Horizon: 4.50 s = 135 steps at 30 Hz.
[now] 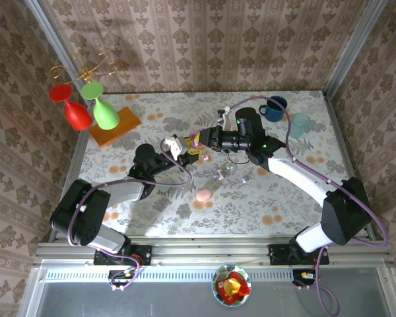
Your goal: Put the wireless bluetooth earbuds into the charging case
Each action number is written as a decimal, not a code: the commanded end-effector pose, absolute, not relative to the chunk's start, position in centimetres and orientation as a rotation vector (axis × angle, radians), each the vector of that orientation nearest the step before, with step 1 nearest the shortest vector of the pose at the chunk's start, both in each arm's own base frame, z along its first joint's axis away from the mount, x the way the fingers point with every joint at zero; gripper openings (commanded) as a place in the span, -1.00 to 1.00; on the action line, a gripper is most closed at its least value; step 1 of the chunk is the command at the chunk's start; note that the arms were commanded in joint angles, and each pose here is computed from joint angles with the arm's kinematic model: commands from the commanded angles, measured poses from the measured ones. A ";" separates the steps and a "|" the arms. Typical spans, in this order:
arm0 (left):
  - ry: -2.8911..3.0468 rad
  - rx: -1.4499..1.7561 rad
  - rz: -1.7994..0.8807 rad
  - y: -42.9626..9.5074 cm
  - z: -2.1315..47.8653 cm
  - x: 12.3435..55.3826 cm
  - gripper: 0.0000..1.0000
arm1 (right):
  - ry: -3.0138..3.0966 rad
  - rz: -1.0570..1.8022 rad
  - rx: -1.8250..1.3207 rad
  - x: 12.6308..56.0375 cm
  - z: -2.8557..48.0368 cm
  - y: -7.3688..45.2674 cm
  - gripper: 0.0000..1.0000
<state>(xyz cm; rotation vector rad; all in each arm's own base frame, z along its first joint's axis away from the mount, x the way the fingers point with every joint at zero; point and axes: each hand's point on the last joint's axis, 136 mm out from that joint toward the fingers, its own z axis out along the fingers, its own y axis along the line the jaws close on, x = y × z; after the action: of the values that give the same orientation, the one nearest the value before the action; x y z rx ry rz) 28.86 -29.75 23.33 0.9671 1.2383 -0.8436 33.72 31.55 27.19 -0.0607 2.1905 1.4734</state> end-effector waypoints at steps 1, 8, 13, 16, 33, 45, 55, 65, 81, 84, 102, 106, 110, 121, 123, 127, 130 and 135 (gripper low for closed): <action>1.140 0.981 -0.853 -30.1 25.5 28.0 -0.51 | 2.240 1.386 -0.039 34.2 25.7 31.1 -0.54; 1.137 0.987 -0.853 -30.0 25.7 27.8 -0.51 | 2.244 1.370 -0.041 34.3 25.7 30.9 -0.52; 1.132 0.991 -0.852 -30.0 26.0 27.6 -0.51 | 2.250 1.365 -0.042 34.4 25.7 31.0 -0.57; 1.135 0.990 -0.850 -29.9 26.0 27.6 -0.51 | 2.243 1.371 -0.043 34.4 25.9 31.0 -0.57; 1.248 0.933 -0.788 -28.2 22.9 31.3 -0.52 | 1.930 1.398 -0.351 29.7 33.4 29.5 0.02; 1.258 0.841 -0.695 -23.6 24.5 32.3 -0.52 | 2.184 1.056 -0.069 32.6 24.2 24.3 0.05; 1.279 0.780 -0.611 -21.0 25.4 31.6 -0.52 | 2.518 1.065 0.072 36.4 12.9 29.2 -0.01; 1.273 0.752 -0.621 -20.4 25.7 31.1 -0.51 | 2.589 1.028 0.162 39.6 7.2 33.4 -0.02; 1.267 0.760 -0.628 -20.3 25.7 31.1 -0.51 | 2.640 0.812 0.237 42.3 3.6 31.9 0.00; 1.268 0.758 -0.630 -20.2 25.7 31.1 -0.51 | 2.647 0.770 0.240 42.4 3.3 31.4 0.00; 1.259 0.751 -0.646 -19.9 26.0 31.2 -0.50 | 2.642 0.666 0.287 45.0 2.3 29.7 -0.05; 1.260 0.751 -0.646 -19.9 25.9 31.3 -0.50 | 2.639 0.679 0.300 45.6 2.2 29.1 -0.07; 1.259 0.752 -0.645 -20.0 25.9 31.3 -0.50 | 2.662 0.726 0.278 45.9 2.1 29.3 -0.14; 1.260 0.750 -0.644 -19.9 25.8 31.3 -0.50 | 2.726 0.776 0.218 44.7 1.2 30.4 -0.29; 1.260 0.750 -0.641 -19.8 25.8 31.3 -0.50 | 2.742 0.756 0.196 44.4 1.1 30.4 -0.31; 1.261 0.749 -0.641 -19.8 25.6 31.4 -0.50 | 2.747 0.751 0.186 44.3 1.0 30.4 -0.37; 1.256 0.742 -0.648 -19.8 25.7 31.5 -0.50 | 2.758 0.737 0.183 44.5 1.0 30.5 -0.41; 1.243 0.762 -0.668 -20.1 25.7 31.2 -0.50 | 2.771 0.694 0.151 44.6 1.0 30.4 -0.59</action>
<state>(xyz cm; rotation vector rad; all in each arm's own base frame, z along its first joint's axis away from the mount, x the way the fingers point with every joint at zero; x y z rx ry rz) 31.68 -20.10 25.09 0.7520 1.2840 -0.6449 45.73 30.36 2.68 0.1897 2.6969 0.7493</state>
